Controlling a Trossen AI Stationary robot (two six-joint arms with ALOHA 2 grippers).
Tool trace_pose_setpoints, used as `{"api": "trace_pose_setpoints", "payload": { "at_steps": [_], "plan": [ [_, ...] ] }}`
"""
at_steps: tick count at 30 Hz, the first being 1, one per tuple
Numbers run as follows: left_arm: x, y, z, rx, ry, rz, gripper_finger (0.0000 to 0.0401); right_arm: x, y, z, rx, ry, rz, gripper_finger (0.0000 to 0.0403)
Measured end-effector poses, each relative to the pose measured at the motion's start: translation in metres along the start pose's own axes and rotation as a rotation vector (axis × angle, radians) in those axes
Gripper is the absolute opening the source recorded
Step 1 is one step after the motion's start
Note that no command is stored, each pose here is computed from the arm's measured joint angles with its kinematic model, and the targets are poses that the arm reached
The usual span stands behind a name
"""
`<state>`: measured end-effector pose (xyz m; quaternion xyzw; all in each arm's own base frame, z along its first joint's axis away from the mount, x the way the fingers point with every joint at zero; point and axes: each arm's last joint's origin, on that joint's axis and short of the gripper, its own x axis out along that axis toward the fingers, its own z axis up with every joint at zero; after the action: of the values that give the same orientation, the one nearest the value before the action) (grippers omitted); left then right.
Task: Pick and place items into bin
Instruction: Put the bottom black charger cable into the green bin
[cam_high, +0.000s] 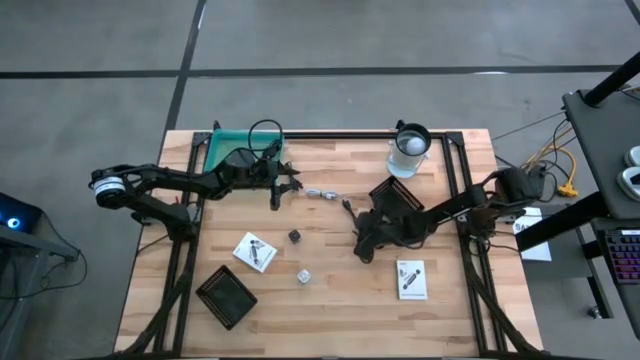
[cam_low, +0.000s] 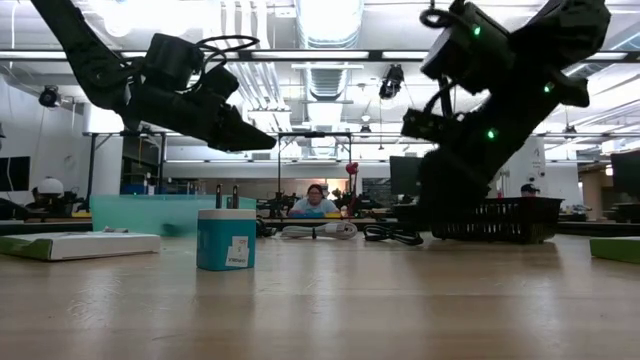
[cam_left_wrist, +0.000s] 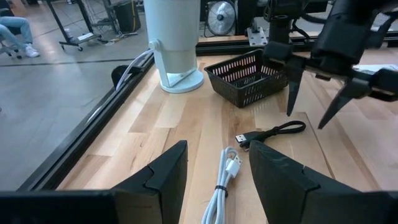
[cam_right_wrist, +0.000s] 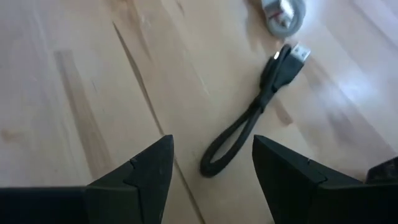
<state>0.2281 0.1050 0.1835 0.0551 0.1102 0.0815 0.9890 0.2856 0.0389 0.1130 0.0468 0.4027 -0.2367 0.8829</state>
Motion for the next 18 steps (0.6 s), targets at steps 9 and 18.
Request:
{"api": "trace_pose_setpoints", "payload": {
  "at_steps": [9, 18],
  "plan": [
    [0.0, 0.0, -0.0001, 0.0, 0.001, 0.0, 0.0157, 0.0068, 0.0015, -0.0052, -0.008, 0.018, -0.013, 0.0206],
    [0.0, 0.0, -0.0002, -0.001, 0.002, 0.0, 0.0157, 0.007, -0.0006, -0.0043, -0.009, -0.011, -0.074, 0.0199]
  ]
}}
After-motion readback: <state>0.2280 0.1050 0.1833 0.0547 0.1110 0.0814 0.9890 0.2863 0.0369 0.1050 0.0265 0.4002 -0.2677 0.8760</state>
